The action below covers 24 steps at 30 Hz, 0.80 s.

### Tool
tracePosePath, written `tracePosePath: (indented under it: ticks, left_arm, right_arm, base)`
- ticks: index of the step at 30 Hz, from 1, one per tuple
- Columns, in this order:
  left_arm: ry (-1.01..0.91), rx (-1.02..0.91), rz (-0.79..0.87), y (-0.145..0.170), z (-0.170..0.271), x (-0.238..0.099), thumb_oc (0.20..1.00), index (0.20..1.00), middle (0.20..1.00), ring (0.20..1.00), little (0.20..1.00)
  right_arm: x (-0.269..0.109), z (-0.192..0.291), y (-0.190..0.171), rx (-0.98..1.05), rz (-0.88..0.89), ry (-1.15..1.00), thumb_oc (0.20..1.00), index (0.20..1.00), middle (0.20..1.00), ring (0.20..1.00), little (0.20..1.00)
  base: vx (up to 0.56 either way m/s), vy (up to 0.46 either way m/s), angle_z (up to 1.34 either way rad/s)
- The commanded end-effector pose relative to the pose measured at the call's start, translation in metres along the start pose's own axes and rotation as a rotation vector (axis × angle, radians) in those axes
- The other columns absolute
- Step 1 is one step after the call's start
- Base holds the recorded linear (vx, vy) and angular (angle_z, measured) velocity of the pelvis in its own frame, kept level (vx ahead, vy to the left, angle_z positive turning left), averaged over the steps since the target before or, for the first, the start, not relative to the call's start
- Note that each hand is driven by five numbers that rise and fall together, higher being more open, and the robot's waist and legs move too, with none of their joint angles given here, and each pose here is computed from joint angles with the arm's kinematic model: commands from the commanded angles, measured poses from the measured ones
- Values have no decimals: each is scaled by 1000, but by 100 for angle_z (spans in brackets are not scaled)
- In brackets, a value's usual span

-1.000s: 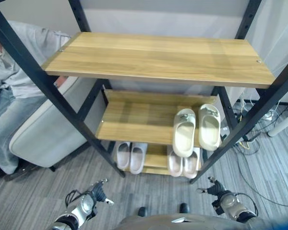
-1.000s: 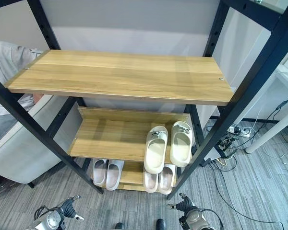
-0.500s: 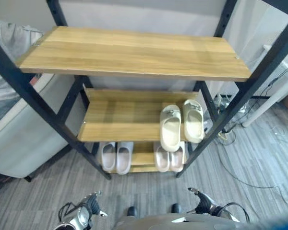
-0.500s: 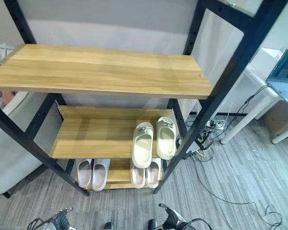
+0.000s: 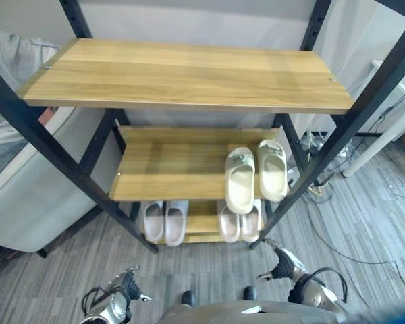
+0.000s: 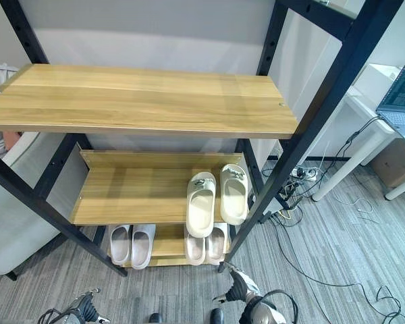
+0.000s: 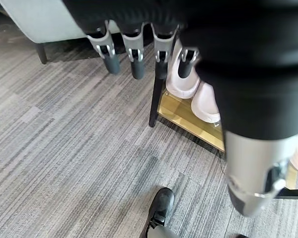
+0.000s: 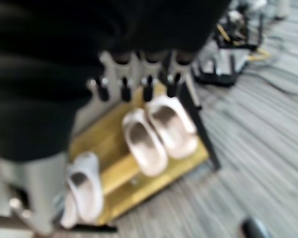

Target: Arrange the slippers neatly on the shoe rack.

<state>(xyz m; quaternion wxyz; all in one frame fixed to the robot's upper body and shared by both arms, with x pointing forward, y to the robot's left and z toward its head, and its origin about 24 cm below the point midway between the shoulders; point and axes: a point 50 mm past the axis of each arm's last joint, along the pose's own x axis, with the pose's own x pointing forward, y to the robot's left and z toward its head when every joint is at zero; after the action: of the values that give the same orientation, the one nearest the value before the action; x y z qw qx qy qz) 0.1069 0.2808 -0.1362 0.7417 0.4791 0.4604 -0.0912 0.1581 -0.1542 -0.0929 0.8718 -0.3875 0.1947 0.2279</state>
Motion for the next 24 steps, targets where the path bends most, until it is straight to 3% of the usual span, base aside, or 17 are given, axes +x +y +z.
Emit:
tracePosePath:
  ticks: [1,24]
  left_arm:
    - [7,-17,18,6,9,6,1000,1000,1000,1000,1000]
    - [-47,43,-1,6,21,8,1000,1000,1000,1000,1000]
  right_arm:
    - [6,19,-34,-52,-97,-133,1000,1000,1000,1000,1000]
    - [33,47,-69,-60,-189,-205,1000,1000,1000,1000,1000]
  base:
    - [17,-6,4]
    - [2,-1,4]
